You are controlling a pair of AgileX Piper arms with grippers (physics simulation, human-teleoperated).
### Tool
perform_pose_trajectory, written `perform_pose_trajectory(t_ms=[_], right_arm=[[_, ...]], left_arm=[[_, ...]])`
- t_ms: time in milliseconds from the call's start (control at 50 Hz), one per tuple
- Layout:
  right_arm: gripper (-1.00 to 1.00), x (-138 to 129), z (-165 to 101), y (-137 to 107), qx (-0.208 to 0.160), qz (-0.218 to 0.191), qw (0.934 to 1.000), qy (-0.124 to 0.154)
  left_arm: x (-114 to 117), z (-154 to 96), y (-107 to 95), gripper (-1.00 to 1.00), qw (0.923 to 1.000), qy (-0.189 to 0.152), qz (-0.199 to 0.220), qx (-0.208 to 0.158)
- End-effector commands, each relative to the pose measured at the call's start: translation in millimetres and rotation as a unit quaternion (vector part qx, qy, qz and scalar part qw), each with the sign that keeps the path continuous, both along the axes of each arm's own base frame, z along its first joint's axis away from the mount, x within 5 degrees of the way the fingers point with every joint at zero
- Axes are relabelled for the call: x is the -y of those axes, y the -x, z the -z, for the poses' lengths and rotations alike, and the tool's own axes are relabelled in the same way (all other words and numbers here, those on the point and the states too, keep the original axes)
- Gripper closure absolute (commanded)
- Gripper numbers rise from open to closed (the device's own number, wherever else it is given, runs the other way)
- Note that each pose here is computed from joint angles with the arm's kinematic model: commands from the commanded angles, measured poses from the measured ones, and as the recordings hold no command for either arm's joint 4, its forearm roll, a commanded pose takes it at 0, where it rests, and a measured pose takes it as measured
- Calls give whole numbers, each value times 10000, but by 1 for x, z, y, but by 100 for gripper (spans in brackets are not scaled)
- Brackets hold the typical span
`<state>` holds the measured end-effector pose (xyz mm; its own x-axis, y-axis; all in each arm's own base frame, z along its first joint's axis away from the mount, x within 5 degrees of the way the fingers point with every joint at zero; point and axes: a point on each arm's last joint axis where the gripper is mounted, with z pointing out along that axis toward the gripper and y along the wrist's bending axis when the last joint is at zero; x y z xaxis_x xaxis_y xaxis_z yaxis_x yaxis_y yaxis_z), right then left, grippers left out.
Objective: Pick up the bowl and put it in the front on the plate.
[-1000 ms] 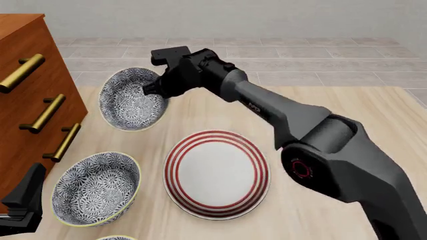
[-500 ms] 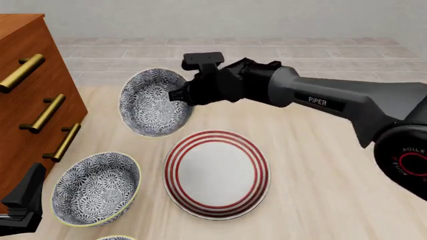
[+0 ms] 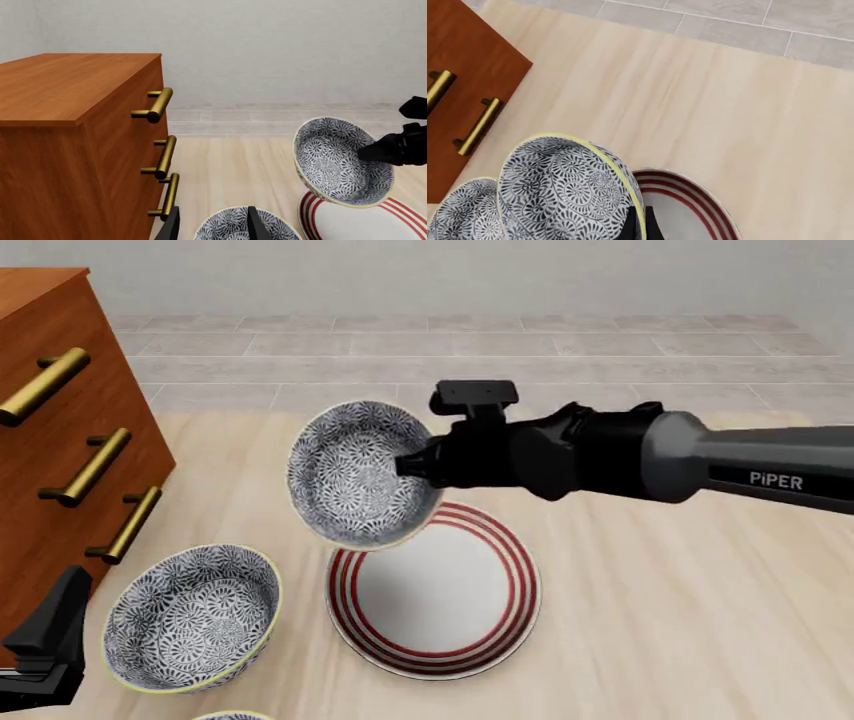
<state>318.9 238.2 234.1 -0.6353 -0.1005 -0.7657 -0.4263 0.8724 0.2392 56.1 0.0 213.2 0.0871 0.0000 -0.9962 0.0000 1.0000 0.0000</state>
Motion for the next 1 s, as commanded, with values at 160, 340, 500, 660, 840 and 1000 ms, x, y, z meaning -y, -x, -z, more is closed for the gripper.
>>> perform_pose_trajectory(t_ms=[160, 340, 500, 660, 840, 1000], right_arm=[[100, 29, 22, 30, -289, 309, 9989, -184], [100, 42, 17, 35, -397, 356, 9986, -10], [100, 50, 15, 37, -489, 390, 9979, 140], [100, 56, 18, 40, -564, 466, 9972, 159], [100, 54, 27, 52, -715, 443, 9964, 125], [100, 55, 35, 60, -812, 454, 9956, 107]], left_arm=[[0, 0, 0, -100, 10000, 0, 0, 0], [0, 0, 0, -100, 10000, 0, 0, 0], [0, 0, 0, -100, 10000, 0, 0, 0], [0, 0, 0, -100, 10000, 0, 0, 0], [0, 0, 0, -100, 10000, 0, 0, 0], [0, 0, 0, -100, 10000, 0, 0, 0]])
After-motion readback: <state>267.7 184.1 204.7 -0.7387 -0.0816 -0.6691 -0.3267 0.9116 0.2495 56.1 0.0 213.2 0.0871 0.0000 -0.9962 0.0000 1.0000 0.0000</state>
